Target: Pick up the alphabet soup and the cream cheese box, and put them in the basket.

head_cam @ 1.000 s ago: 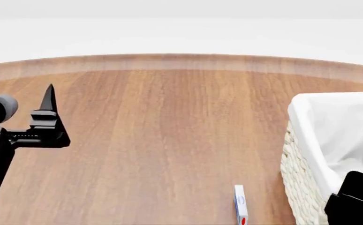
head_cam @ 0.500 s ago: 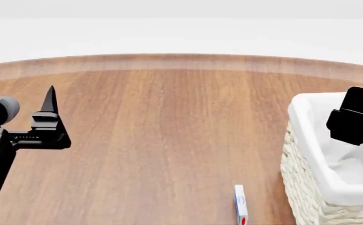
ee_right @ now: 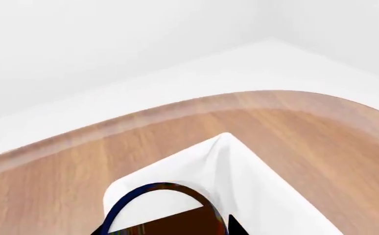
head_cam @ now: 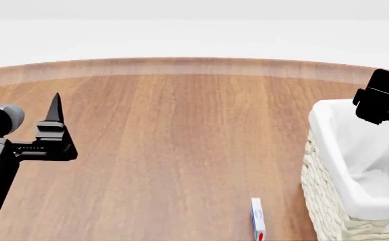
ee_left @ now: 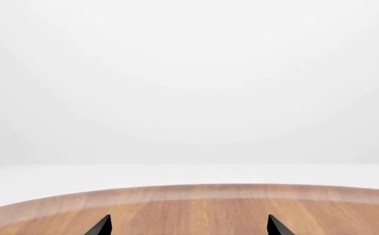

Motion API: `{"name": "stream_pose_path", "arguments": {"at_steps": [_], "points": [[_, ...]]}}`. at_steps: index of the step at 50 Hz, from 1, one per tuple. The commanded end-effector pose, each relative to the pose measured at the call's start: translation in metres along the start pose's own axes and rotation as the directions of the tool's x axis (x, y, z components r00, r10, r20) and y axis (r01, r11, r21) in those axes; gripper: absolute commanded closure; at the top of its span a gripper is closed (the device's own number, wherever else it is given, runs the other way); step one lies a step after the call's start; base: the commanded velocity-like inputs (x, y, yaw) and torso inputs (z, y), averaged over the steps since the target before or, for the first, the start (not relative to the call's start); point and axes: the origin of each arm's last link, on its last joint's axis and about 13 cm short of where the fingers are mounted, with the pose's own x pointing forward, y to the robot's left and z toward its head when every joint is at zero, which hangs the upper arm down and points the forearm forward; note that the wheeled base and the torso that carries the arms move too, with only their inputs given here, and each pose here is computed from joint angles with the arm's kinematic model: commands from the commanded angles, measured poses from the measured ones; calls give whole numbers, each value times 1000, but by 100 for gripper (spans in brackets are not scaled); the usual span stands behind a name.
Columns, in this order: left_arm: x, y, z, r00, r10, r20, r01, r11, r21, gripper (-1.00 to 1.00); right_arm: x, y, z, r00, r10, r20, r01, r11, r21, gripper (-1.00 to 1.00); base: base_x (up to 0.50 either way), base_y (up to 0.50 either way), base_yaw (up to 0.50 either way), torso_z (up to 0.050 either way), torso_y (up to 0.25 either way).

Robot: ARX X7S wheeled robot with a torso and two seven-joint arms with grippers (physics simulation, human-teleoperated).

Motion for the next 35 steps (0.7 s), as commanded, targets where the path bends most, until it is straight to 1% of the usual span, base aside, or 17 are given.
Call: {"name": "stream_pose_path", "arguments": {"at_steps": [1,7,8,18,20,22,25,27,35], "points": [[1,1,-3,1000,2,-4,-2,1000,4,-100,25,6,6,999,-24,-26,24,1000,-7,100,0,0,0,0,0],[2,1,-5,1000,2,-9,-2,1000,5,-100,31,2,4,995,-97,-32,97,995,3,100,0,0,0,0,0],[2,1,-5,1000,2,-10,-2,1000,6,-100,32,-1,4,993,-115,-33,116,993,18,100,0,0,0,0,0],[2,2,-5,1000,6,-10,-6,1000,8,-100,40,-3,-1,987,-149,-63,151,988,35,100,0,0,0,0,1],[2,2,-5,1000,6,-11,-6,1000,8,-100,41,-2,-2,986,-150,-68,152,988,35,100,0,0,0,0,0],[2,2,-6,1000,6,-11,-5,1000,8,-100,44,0,-4,987,-117,-107,122,991,44,100,0,0,0,0,0],[2,2,-6,1000,6,-13,-6,1000,7,-100,46,1,-4,987,-113,-116,118,992,39,100,0,0,0,0,0],[3,2,-6,1000,6,-13,-6,1000,6,-100,48,3,-7,984,-84,-155,91,995,37,100,0,0,0,0,0],[4,3,-7,1000,10,-17,-10,1000,5,-100,52,5,-11,976,-81,-200,89,996,30,100,0,0,0,0,1]]}}
